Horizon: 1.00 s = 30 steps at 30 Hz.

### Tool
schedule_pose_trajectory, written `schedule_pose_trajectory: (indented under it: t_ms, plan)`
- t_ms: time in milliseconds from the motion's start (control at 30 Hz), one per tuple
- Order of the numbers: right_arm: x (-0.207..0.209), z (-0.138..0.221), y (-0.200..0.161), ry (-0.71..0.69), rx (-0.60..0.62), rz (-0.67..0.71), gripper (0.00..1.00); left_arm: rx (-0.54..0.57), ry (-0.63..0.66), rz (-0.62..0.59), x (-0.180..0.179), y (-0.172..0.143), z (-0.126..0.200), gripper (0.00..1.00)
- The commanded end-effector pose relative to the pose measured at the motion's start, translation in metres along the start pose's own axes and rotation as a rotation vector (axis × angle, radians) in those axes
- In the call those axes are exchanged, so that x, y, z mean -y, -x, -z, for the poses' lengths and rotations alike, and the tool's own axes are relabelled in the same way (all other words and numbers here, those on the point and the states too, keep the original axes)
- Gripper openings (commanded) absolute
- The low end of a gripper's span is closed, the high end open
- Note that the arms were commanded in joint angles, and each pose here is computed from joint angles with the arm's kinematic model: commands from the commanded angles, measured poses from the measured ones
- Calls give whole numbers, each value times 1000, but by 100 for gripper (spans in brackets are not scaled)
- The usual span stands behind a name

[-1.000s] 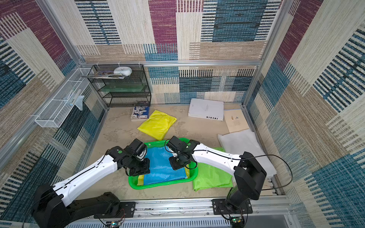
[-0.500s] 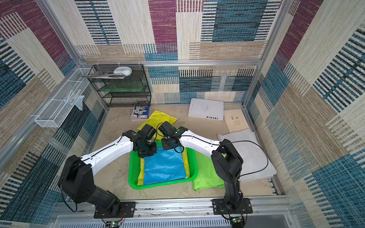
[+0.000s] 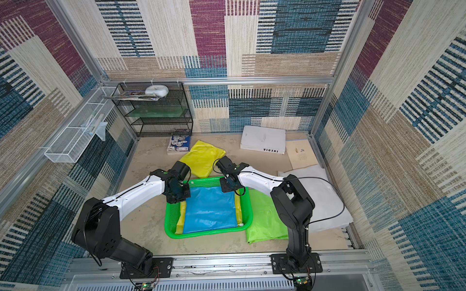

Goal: Put the folded raincoat in the basket
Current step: Place the raincoat in the basket.

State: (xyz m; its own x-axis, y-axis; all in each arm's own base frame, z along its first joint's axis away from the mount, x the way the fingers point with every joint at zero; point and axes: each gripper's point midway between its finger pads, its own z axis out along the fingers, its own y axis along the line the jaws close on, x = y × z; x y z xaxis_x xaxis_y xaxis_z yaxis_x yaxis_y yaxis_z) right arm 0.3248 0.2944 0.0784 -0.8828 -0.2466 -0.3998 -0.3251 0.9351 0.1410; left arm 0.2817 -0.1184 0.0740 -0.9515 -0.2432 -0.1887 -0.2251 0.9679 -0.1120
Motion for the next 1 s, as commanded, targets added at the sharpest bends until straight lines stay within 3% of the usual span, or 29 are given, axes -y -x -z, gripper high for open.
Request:
schedule_pose_trajectory:
  t_ms: [0, 200, 267, 433, 633, 767, 967]
  plan:
    - [-28, 22, 9, 160, 46, 22, 14, 4, -86, -12, 13, 1, 16, 0]
    - [-42, 30, -13, 279, -18, -10, 15, -41, -321, -57, 55, -17, 35, 0]
    - [-38, 22, -21, 260, -44, -27, 16, -64, -297, -78, 53, -28, 25, 0]
    - [-23, -3, -37, 163, -129, -21, 15, -132, -208, -2, 29, -55, -11, 0]
    - [-7, 6, -34, 90, -80, -33, 15, -44, -138, -5, 7, -51, 10, 0]
    - [-26, 31, -34, 201, -47, -10, 17, -14, -241, -3, 19, -51, 36, 0]
    - [-60, 64, -63, 429, -100, 16, 20, -142, -459, -62, 47, -91, 59, 0]
